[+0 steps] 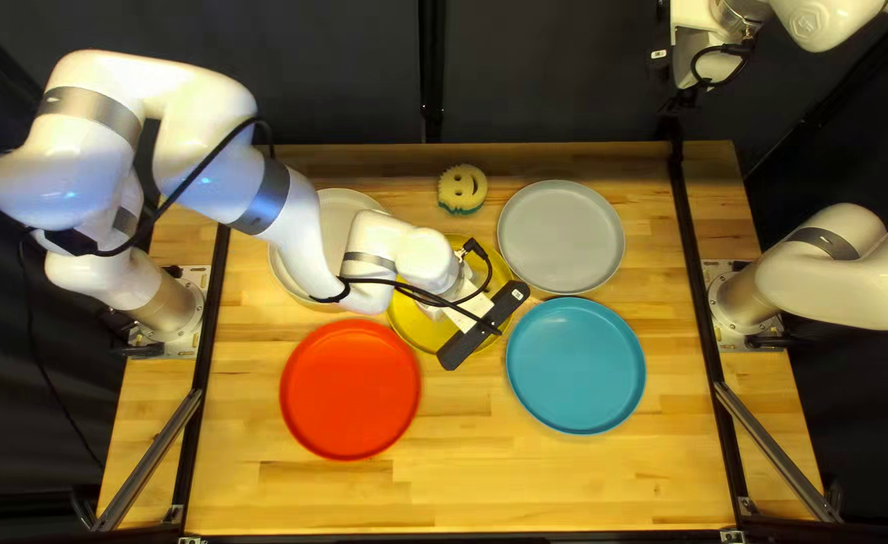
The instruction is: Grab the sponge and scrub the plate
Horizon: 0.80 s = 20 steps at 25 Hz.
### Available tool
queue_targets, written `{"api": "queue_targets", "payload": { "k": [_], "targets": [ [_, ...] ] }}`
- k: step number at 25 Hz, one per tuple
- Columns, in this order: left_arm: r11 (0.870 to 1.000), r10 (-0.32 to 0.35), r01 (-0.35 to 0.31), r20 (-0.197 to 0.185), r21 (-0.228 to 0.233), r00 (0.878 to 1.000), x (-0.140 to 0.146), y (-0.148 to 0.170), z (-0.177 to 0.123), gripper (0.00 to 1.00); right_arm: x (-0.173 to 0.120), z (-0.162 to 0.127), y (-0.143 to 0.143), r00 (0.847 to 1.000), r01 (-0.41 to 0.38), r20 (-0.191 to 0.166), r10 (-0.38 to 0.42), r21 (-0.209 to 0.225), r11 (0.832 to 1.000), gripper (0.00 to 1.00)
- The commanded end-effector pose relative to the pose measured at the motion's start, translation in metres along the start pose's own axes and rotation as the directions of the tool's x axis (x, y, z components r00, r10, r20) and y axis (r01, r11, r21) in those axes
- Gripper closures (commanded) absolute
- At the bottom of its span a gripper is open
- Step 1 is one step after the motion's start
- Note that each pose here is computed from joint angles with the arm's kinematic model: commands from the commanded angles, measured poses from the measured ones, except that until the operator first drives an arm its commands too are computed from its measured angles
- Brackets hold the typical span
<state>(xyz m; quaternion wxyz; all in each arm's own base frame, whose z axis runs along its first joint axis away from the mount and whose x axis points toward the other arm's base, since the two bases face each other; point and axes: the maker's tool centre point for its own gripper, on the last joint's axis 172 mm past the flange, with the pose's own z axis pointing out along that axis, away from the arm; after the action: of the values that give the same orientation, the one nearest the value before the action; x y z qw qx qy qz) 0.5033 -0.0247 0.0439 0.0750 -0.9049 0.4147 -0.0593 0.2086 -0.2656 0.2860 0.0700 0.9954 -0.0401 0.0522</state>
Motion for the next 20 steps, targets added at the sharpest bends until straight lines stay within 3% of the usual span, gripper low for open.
{"api": "queue_targets", "payload": {
  "k": [1,8,20],
  "targets": [
    [1.000,-0.017,0.017,0.009,-0.015,1.000,-0.017,0.032,-0.004,1.00,0.000,0.000,0.000,1.000,0.000,0.000,0.000,0.000,1.000,0.00],
    [0.998,-0.045,0.046,0.028,-0.031,0.999,-0.031,0.044,-0.011,1.00,0.000,0.000,0.000,1.000,0.000,0.000,0.000,0.000,1.000,0.00],
    [1.000,-0.018,0.018,0.012,-0.008,1.000,-0.003,-0.031,0.004,1.00,0.000,0.000,0.000,1.000,0.000,0.000,0.000,0.000,1.000,0.00]
  ]
}}
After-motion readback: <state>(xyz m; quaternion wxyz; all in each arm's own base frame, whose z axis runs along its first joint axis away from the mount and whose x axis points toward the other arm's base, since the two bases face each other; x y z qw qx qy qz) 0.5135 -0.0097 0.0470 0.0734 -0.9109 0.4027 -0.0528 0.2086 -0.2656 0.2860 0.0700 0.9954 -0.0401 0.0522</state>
